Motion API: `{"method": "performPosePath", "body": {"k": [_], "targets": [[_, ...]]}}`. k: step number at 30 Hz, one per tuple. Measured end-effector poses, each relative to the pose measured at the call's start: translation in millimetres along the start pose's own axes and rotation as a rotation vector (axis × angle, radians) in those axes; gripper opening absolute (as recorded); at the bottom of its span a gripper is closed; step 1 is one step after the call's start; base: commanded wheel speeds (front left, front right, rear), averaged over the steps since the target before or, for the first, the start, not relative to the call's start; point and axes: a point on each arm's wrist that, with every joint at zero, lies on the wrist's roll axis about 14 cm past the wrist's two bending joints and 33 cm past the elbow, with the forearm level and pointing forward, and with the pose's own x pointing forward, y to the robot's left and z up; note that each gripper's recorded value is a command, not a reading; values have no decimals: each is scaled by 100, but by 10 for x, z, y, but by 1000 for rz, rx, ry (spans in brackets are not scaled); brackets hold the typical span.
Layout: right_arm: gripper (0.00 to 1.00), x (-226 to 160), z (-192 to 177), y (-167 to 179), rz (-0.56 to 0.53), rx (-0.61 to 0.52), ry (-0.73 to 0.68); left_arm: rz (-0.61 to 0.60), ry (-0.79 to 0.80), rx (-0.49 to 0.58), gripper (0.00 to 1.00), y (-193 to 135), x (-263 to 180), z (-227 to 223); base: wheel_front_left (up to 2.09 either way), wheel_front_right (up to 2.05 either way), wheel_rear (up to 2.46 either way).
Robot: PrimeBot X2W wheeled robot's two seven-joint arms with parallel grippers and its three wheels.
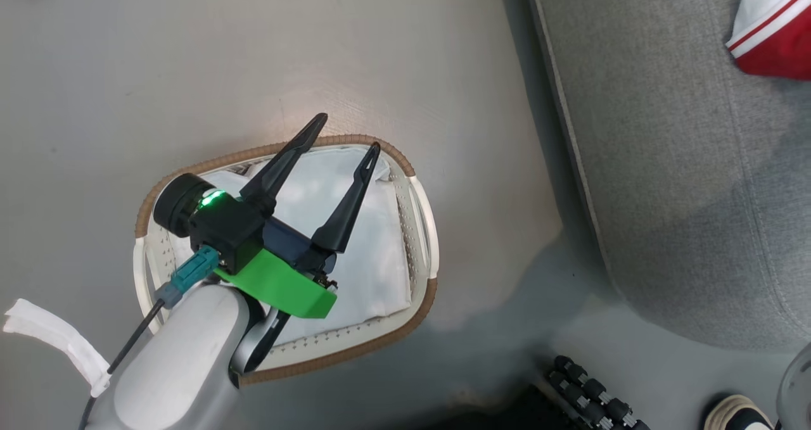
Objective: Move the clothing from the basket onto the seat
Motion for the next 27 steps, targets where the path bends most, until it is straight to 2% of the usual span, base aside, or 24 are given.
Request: {"method": "performPosePath", "body": {"k": [10,19,23,27], "targets": [[100,-391,26,15,51,64,-33,46,-43,44,100,-107,-89,303,0,0,0],[100,-677,478,231,151,177,-149,118,-70,111,100,-165,-301,539,0,0,0],[100,-795,837,441,229,244,-235,184,-97,145,100,-84,-440,694,0,0,0],[100,-966,964,655,308,293,-258,277,-141,183,100,55,-605,893,0,0,0]]}}
